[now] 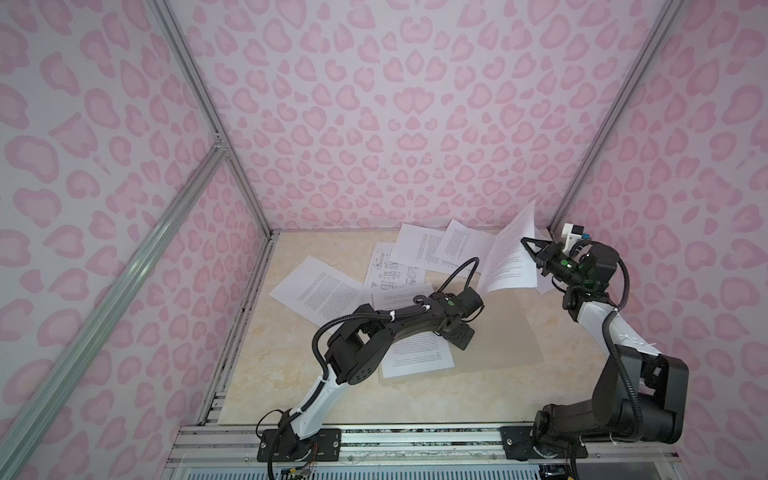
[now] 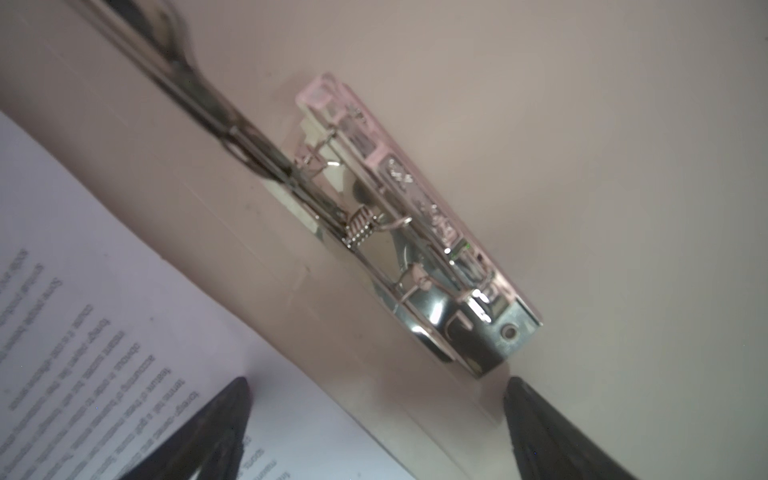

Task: Put the files into the folder

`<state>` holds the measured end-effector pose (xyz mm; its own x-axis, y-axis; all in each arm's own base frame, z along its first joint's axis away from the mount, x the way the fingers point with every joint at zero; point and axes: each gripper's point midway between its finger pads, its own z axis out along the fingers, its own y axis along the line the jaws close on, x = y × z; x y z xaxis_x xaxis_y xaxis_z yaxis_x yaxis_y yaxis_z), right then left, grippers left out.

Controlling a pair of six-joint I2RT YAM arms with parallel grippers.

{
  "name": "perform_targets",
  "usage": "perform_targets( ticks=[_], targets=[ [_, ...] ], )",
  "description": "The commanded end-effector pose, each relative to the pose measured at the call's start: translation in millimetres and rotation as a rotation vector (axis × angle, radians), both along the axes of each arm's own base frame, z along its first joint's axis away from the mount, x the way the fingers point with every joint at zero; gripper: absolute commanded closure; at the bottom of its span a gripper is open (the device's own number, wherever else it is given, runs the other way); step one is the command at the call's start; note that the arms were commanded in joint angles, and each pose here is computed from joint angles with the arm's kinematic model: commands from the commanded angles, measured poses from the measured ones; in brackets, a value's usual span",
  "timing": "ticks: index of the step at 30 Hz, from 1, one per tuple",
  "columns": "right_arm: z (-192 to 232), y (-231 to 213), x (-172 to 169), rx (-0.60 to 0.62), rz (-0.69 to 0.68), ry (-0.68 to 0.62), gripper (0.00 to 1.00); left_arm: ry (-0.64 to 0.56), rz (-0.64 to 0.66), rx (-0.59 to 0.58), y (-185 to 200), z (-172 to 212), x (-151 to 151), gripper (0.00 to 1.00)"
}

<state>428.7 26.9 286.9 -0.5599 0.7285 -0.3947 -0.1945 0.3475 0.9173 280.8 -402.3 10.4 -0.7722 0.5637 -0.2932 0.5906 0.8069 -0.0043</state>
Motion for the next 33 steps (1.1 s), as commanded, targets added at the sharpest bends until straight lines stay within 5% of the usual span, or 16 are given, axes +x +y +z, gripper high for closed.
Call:
perform_targets(
  ticks=[1,8,20,27,33],
  targets=[
    [-15,29,-4,-0.093,0.088,0.021,1.00,0.187,0.041,0.142,55,-28,-49,0.05],
    [-29,77,-10,-0.174,0.201,0.043,1.00,0.262,0.063,0.125,105,-37,-79,0.06],
    [-44,121,-36,-0.238,0.309,0.079,1.00,0.255,0.079,0.057,134,-15,-64,0.06],
    [-33,154,-40,-0.239,0.384,0.039,1.00,0.155,0.035,-0.393,85,99,-51,0.00],
    [-6,172,-49,-0.124,0.455,-0.031,1.00,0.184,0.281,-0.554,133,127,-13,0.02]
  ],
)
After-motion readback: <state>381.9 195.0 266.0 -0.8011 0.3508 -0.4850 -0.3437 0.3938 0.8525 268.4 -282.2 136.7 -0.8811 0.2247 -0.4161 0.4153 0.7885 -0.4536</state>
